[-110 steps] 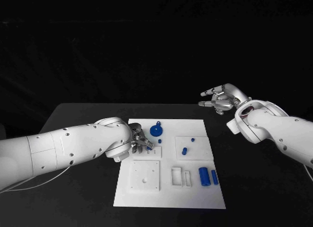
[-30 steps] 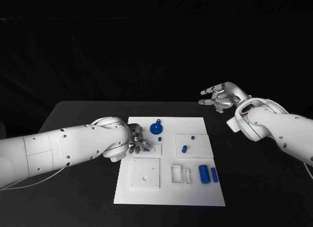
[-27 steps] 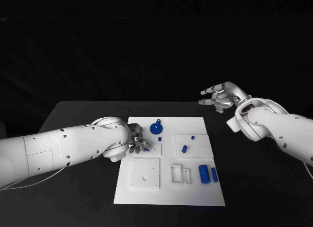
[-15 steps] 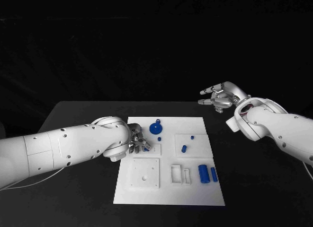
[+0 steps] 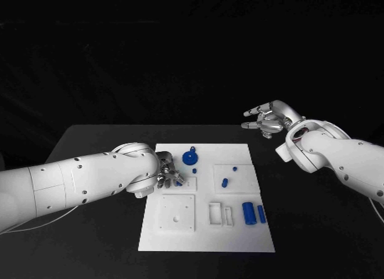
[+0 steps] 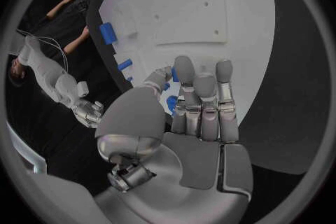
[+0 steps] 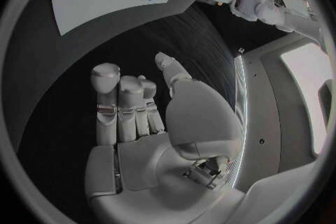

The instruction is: Assemble the parts on the task board

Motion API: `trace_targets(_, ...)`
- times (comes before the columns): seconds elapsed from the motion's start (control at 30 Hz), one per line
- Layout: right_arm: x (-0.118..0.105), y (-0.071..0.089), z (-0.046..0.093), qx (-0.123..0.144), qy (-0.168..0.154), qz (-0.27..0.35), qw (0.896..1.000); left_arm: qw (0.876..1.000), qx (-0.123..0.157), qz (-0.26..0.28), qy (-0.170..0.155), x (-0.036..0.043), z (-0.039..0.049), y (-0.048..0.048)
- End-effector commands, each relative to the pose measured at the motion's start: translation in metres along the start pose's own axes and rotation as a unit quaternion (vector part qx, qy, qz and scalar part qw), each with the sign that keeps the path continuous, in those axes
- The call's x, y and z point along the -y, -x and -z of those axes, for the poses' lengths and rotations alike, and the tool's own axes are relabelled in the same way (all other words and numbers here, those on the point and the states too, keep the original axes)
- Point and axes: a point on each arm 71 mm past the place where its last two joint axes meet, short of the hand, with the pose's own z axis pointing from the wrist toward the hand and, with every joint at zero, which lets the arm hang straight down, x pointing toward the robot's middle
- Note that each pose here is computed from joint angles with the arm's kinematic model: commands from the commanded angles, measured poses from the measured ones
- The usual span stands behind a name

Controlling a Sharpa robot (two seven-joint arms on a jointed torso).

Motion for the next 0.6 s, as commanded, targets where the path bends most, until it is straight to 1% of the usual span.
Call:
trace_targets(0.03, -0.0012, -0.0017, -0.0001, -0.008, 0.004, -0.001, 1.0, 1.0, -0.021, -0.012, -0.007, 0.0043, -0.0004, -0.0065)
trace_targets(0.6, -0.0017, -0.0033, 0.0, -0.01, 0.004, -0.002, 1.0, 0.999, -0.029, -0.033, -0.01, 0.0093, -0.0013, -0.0087)
